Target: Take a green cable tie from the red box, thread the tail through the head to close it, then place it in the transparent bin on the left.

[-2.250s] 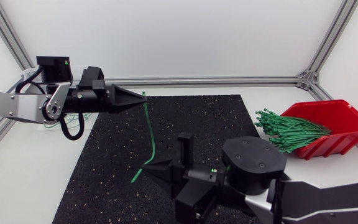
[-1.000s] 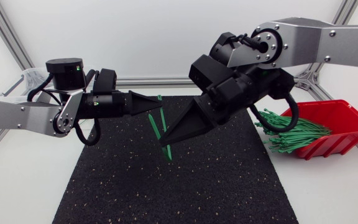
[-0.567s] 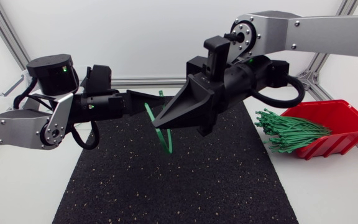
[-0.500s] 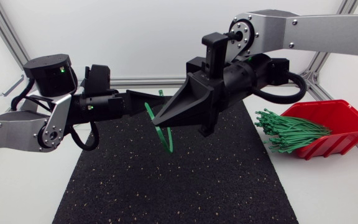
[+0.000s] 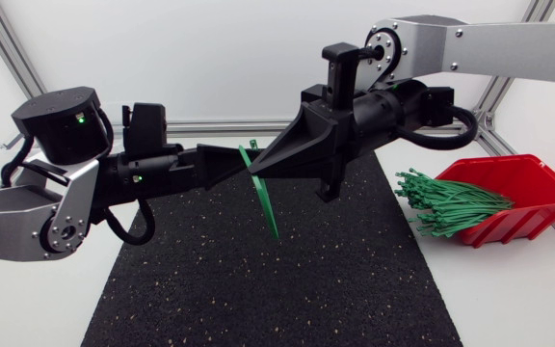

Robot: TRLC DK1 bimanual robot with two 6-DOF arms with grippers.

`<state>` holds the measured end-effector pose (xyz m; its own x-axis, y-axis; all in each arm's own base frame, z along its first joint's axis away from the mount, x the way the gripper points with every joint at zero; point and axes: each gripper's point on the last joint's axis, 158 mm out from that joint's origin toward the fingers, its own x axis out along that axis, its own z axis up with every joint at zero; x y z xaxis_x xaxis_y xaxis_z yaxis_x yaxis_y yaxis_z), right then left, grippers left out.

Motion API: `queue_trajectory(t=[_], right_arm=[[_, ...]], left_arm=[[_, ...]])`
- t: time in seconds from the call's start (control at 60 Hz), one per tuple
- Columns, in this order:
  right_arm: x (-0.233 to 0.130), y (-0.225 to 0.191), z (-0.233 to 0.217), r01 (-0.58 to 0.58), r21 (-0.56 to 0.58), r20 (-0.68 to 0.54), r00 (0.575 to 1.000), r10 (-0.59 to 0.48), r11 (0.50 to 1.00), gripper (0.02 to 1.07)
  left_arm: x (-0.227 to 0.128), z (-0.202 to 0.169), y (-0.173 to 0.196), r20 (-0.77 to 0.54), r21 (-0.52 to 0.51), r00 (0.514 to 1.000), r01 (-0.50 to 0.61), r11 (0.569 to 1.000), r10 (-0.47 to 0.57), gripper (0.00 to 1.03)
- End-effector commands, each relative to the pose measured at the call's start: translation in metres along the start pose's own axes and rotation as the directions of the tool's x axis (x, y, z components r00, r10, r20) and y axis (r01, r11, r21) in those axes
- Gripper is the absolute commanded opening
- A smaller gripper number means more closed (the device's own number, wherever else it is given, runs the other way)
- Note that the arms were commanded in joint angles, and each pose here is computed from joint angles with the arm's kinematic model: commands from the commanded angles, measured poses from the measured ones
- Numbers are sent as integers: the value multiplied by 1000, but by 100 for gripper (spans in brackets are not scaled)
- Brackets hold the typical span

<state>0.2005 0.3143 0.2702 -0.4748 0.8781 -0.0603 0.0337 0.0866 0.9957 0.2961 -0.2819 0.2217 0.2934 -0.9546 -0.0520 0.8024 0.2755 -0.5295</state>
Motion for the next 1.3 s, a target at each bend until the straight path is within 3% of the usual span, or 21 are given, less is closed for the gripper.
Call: queue_trajectory(t=[0.0, 0.517, 1.283], right_arm=[[-2, -5, 4, -7, 61, 6, 1000, 7, 998, 7], [-11, -15, 16, -14, 125, 33, 999, 10, 992, 7], [-9, -14, 20, -12, 116, 26, 1000, 9, 993, 7]], left_arm=[[-3, -3, -6, 12, 39, 1000, 3, 999, -4, 4], [-16, 10, -28, 90, 225, 996, -37, 974, 16, 4], [-16, -2, -30, 71, 225, 997, -28, 974, 12, 4]])
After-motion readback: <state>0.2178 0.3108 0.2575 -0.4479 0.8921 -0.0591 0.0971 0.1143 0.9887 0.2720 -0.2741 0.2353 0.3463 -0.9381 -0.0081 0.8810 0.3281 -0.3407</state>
